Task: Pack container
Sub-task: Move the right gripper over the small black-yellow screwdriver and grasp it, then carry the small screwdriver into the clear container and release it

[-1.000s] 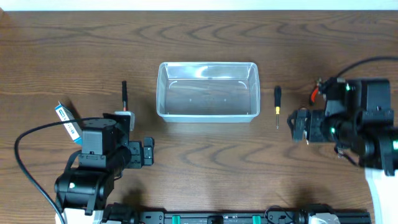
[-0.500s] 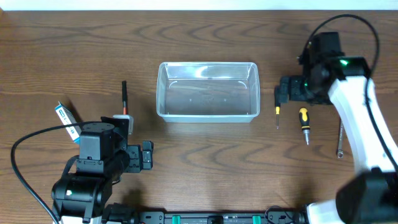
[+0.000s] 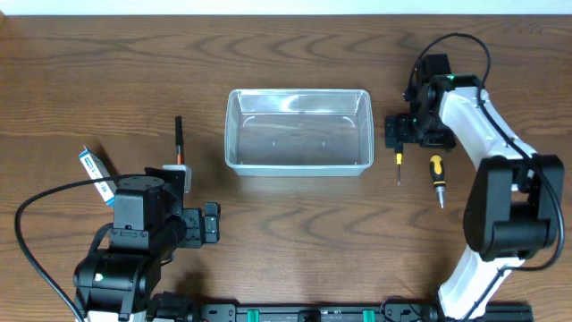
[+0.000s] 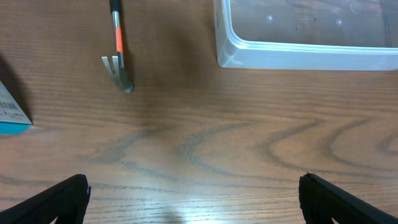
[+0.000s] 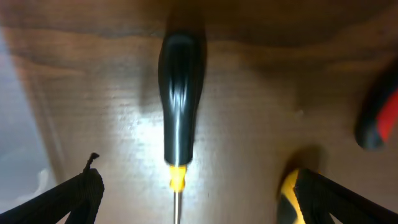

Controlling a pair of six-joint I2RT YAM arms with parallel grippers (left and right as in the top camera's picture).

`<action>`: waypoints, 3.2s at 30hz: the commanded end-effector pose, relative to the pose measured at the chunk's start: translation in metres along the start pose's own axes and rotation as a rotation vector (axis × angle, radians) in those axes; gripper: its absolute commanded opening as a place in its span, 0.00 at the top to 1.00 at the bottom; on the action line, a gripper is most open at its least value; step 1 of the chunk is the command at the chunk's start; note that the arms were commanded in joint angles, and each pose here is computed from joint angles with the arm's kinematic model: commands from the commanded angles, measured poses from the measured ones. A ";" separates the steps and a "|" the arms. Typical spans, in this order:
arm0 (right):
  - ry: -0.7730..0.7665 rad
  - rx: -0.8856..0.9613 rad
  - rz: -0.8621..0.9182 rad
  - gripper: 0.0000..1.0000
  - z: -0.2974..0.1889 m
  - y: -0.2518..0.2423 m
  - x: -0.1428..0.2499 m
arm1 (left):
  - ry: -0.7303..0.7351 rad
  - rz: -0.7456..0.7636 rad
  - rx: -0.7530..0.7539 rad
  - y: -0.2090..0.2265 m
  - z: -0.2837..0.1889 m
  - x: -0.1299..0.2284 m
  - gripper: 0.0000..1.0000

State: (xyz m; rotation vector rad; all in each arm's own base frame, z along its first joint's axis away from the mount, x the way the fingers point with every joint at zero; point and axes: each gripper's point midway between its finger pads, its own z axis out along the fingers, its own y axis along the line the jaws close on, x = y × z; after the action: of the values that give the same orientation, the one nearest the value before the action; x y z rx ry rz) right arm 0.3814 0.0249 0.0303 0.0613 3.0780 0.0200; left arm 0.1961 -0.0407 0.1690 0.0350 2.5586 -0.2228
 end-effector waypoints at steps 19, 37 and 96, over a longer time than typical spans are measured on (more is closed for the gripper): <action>0.113 -0.040 -0.001 0.09 0.036 0.004 0.012 | -0.030 -0.005 0.010 -0.003 -0.008 -0.009 0.02; 0.163 -0.037 0.009 0.60 0.034 0.004 0.024 | -0.029 -0.005 0.010 -0.003 -0.008 -0.008 0.02; -0.011 -0.042 0.001 0.99 0.013 0.006 -0.021 | -0.029 -0.005 0.010 -0.003 -0.008 -0.008 0.02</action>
State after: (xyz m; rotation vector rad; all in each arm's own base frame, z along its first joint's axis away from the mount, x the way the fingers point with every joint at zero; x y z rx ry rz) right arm 0.3874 0.0335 0.0002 0.0537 3.1202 0.0882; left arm 0.1962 -0.0406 0.1691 0.0311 2.5584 -0.2237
